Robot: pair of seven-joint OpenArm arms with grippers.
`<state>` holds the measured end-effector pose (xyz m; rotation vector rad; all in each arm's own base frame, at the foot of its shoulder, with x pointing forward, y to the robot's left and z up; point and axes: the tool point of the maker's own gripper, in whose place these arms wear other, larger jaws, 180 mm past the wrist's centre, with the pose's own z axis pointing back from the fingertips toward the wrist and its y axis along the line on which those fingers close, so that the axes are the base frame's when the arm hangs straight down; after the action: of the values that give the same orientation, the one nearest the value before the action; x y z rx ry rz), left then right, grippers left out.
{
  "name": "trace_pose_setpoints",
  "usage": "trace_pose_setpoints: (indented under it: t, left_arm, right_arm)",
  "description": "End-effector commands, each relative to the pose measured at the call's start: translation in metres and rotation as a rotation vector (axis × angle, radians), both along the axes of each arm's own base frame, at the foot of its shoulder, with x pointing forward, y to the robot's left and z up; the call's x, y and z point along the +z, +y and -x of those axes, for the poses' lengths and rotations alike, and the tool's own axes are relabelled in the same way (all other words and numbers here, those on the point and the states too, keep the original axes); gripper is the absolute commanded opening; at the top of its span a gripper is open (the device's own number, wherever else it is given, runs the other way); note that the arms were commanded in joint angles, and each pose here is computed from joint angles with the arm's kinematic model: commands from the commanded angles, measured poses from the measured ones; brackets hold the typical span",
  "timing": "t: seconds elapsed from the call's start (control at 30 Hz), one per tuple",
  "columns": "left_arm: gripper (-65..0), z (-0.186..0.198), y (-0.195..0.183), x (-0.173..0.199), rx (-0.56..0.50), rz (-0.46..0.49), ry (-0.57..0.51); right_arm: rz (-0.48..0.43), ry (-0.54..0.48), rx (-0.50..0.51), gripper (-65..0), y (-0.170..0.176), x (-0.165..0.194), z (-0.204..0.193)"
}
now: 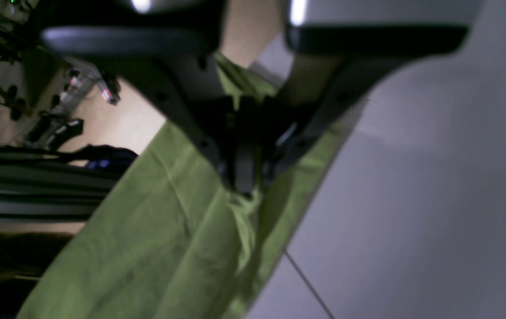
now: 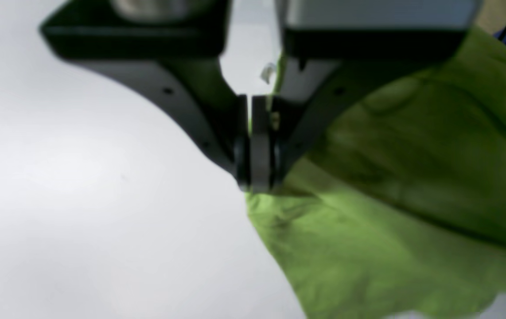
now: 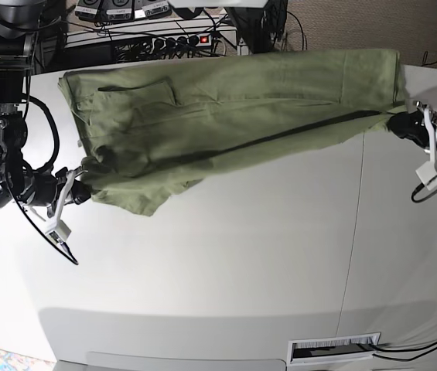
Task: Fold the T-shirt properly
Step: 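Lift the shirt with both grippers and fold it lengthwise over itself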
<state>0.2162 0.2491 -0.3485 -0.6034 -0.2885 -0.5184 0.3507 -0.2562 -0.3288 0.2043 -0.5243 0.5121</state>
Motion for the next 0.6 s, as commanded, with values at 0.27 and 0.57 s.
trace_pose_setpoints:
  t: [0.27, 0.57]
  left_arm:
    - [-65.0, -0.006, 0.005, 0.011, 0.002, -0.001, -0.028]
    - [-65.0, -0.006, 0.005, 0.011, 0.002, -0.001, -0.028]
  right_arm:
    - [-0.027, -0.232, -0.002, -65.0, 0.004, 0.048, -0.044]
    - [-0.046, -0.314, 0.039, -65.0, 0.011, 0.065, -0.056]
